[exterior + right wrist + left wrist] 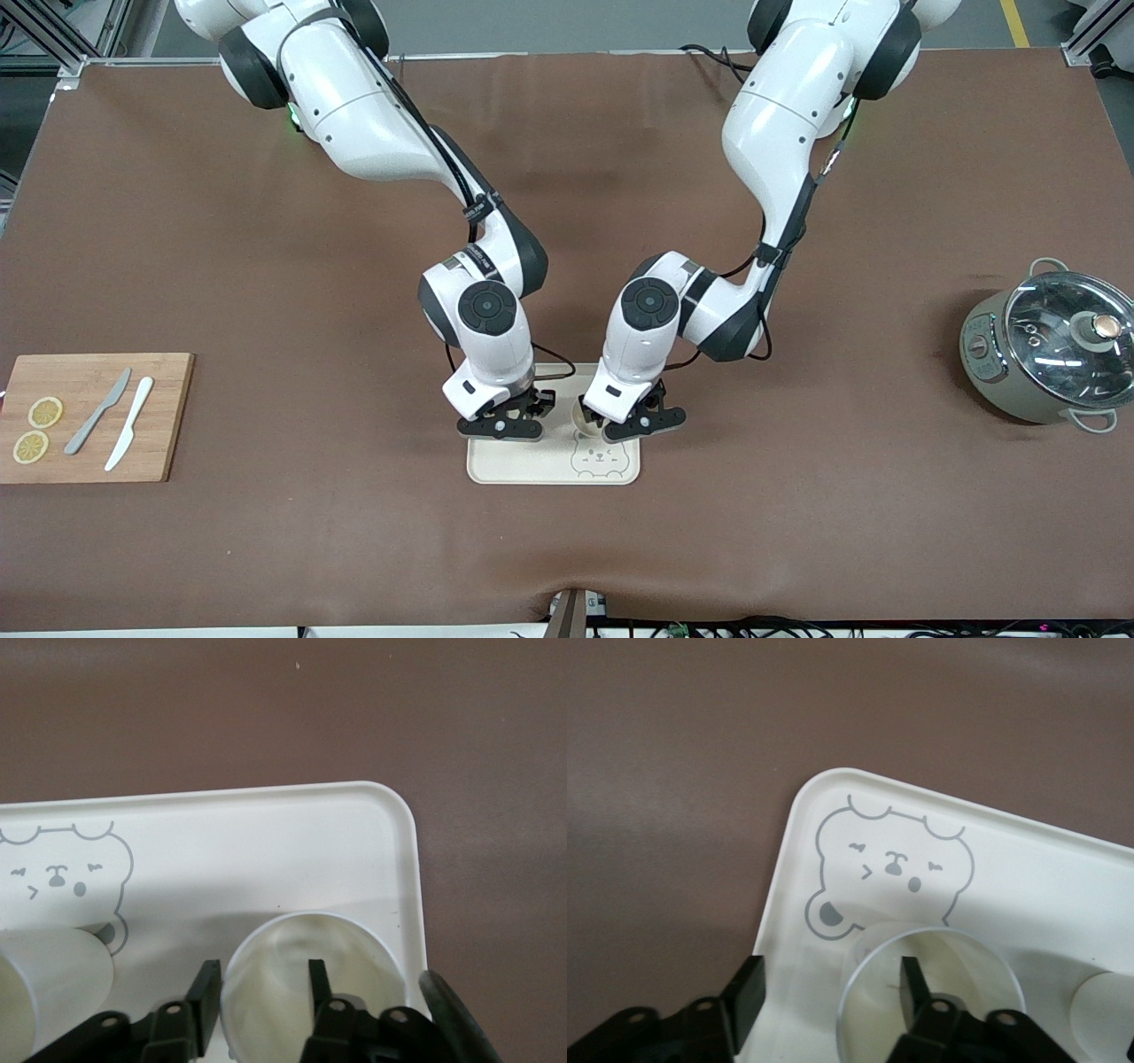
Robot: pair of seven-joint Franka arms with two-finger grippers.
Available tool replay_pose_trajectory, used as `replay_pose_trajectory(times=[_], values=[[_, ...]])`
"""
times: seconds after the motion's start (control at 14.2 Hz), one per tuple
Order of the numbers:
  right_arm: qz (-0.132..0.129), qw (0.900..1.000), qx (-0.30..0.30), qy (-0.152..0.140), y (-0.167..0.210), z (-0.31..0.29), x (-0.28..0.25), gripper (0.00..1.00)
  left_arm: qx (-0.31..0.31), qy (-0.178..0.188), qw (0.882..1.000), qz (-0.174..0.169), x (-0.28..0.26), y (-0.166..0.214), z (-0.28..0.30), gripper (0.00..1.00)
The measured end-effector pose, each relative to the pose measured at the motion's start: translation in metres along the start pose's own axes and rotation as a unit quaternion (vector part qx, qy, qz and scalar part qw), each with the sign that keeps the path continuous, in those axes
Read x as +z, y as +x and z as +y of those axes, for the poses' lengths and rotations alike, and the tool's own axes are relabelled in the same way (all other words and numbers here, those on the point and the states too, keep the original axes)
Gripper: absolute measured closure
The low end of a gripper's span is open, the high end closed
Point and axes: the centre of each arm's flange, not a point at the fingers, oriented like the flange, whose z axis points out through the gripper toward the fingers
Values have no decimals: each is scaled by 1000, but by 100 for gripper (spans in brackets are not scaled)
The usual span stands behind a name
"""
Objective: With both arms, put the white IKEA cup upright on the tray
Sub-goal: 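Open both grippers and lift them away from the cups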
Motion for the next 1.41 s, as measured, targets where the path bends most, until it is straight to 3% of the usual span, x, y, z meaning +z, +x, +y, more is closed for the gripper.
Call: replay_pose_trajectory(times=[0.14,0.21,0.35,0.7,0.85,1.06,1.2,1.41], values=[[5,1000,3,2,5,1,-6,29,-5,9,1000,-2,-17,12,-5,5],[9,1000,6,4,9,3,-10,17,-3,15,1000,-4,-29,22,-11,0],[9,1000,13,3,17,10,-18,0,21,30,999,-11,-61,48,-31,0],[24,998,52,7,67,62,-63,0,72,45,996,-4,-180,146,-141,0],[13,999,30,-6,87,100,-77,0,103,53,993,-9,-210,170,-186,0],[-3,1000,2,-18,115,163,-99,0,150,61,987,-22,-240,192,-240,0],[-11,1000,17,-4,131,203,-124,0,176,59,982,-43,-268,197,-271,0],[-39,999,31,-8,144,268,-154,0,193,59,977,-74,-332,187,-306,0]])
